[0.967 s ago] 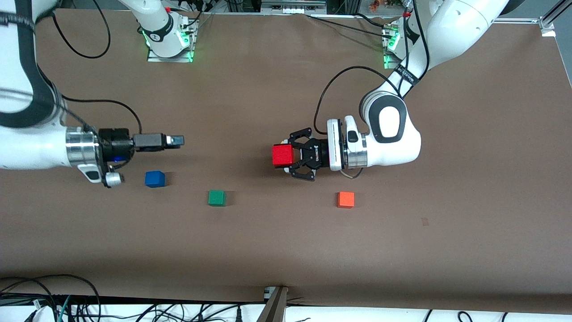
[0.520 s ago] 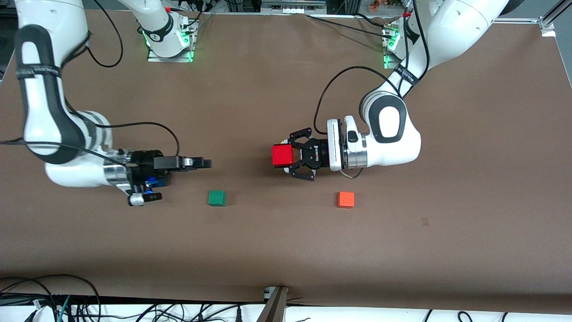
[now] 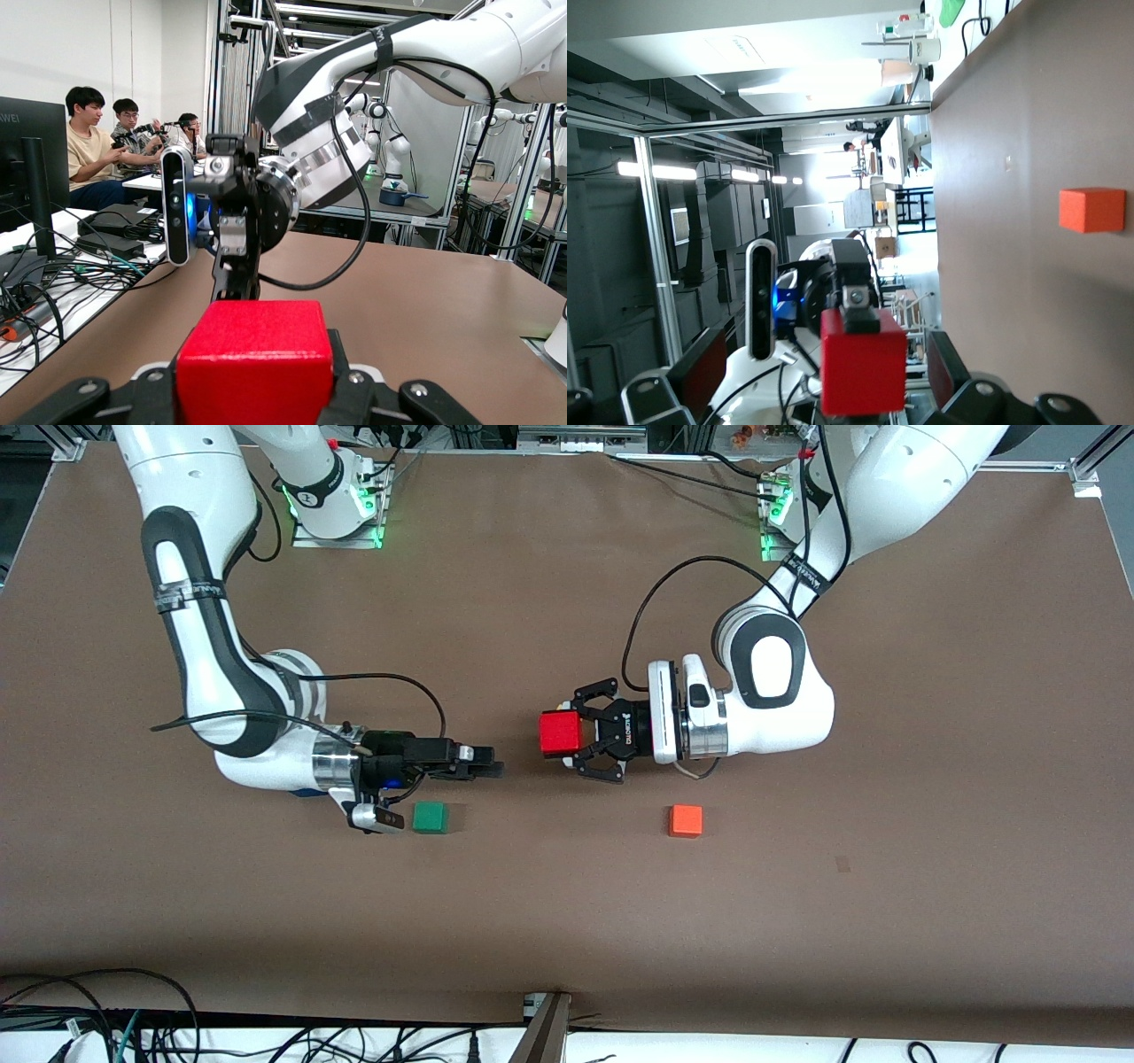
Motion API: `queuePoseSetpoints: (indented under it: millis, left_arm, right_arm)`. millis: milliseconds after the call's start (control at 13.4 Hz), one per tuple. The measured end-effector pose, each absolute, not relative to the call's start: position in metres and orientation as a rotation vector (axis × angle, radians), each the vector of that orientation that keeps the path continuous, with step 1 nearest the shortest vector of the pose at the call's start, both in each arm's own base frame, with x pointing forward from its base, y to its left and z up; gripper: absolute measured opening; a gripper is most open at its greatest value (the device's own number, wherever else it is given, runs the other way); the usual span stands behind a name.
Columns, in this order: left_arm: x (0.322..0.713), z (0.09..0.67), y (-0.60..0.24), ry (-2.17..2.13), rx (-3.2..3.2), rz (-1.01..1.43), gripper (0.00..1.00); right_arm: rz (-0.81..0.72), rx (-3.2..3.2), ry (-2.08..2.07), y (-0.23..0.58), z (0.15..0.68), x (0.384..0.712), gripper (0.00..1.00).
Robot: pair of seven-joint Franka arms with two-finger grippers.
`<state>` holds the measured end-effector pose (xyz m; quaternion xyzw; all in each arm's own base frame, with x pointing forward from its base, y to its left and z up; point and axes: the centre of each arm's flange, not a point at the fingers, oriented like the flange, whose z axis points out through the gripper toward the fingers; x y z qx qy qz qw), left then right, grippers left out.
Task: Pass red block to right arm, stack on blue
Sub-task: 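Hold the red cube while the right gripper reaches toward it, then close the right gripper on the red cube beside the left gripper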
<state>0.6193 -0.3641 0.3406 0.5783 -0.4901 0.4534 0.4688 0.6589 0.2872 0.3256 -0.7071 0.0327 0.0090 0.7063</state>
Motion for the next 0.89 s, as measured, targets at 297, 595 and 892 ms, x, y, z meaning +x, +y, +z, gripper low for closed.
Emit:
queuePoseSetpoints:
  millis: [297, 595, 892]
  left_arm:
    - [0.619, 0.339, -0.364, -1.200, 1.419, 1.109, 0.56]
    - [0.619, 0.338, -0.364, -1.197, 1.420, 1.109, 0.56]
    - [0.620, 0.338, -0.364, -1.186, 1.421, 1.111, 0.56]
  right_arm:
    - [-0.021, -1.570, 0.056, 0.303, 0.302, 0.643, 1.00]
    - [-0.018, -1.549, 0.080, 0.307, 0.291, 0.632, 1.00]
    - [-0.009, -1.541, 0.120, 0.330, 0.287, 0.617, 1.00]
